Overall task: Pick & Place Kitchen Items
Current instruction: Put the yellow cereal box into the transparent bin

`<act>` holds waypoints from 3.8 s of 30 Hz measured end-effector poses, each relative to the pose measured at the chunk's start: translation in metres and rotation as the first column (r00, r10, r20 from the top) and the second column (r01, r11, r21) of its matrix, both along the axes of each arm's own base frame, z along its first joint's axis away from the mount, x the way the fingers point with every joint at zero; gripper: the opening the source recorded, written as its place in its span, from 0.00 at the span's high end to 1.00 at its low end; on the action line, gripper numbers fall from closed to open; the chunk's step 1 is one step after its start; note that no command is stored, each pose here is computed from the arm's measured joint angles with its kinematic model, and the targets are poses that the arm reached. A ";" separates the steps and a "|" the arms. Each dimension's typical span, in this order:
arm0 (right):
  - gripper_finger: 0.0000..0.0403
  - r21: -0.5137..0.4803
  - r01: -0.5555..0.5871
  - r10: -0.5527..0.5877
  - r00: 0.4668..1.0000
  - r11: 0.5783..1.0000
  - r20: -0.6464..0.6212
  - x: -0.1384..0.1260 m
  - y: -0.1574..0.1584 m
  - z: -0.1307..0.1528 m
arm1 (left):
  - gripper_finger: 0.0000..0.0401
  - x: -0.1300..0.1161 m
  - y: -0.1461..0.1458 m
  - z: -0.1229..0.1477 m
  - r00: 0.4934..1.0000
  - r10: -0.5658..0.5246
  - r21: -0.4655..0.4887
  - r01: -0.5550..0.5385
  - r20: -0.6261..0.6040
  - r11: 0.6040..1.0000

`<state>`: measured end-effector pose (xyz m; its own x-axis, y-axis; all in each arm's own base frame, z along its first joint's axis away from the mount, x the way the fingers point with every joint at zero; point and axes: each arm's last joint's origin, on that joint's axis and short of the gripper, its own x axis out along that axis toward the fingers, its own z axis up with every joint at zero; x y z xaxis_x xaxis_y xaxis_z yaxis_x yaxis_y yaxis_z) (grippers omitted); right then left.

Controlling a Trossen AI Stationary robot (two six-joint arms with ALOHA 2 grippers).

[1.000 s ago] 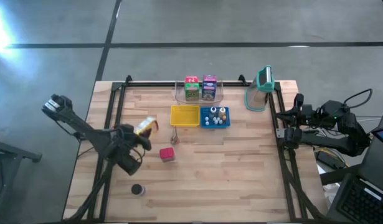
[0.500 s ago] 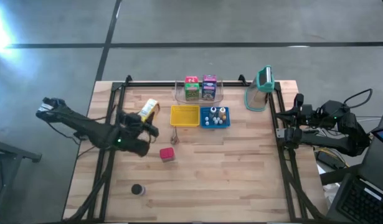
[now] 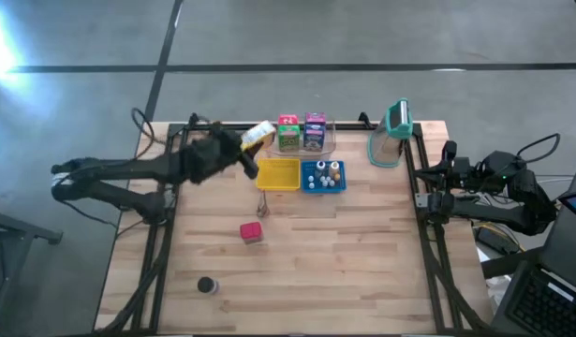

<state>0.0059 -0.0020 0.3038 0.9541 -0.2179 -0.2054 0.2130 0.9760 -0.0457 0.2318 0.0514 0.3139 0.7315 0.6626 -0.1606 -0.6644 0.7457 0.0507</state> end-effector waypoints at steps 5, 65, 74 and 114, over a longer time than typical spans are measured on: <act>0.98 0.000 0.000 0.000 1.000 1.000 0.000 0.000 0.000 0.000 | 0.53 0.011 0.035 0.007 0.995 -0.096 -0.069 0.093 -0.040 0.993; 0.98 0.000 0.000 0.000 1.000 1.000 0.000 0.000 0.000 0.000 | 0.53 0.198 0.129 -0.094 0.387 -0.288 -0.184 0.283 -0.876 0.941; 0.98 0.000 0.000 0.000 1.000 1.000 0.000 0.000 0.000 0.000 | 0.43 0.200 0.130 -0.089 0.397 -0.263 -0.155 0.285 -0.879 0.946; 0.98 0.000 0.000 0.000 1.000 1.000 0.000 0.000 0.000 0.000 | 0.36 0.201 0.128 -0.077 0.364 -0.256 -0.135 0.325 -0.895 0.936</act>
<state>0.0059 -0.0020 0.3038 0.9541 -0.2182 -0.2052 0.2133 0.9759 -0.0458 0.4332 0.1792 0.2366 0.3416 0.4720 -0.8127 0.0444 0.8557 0.5156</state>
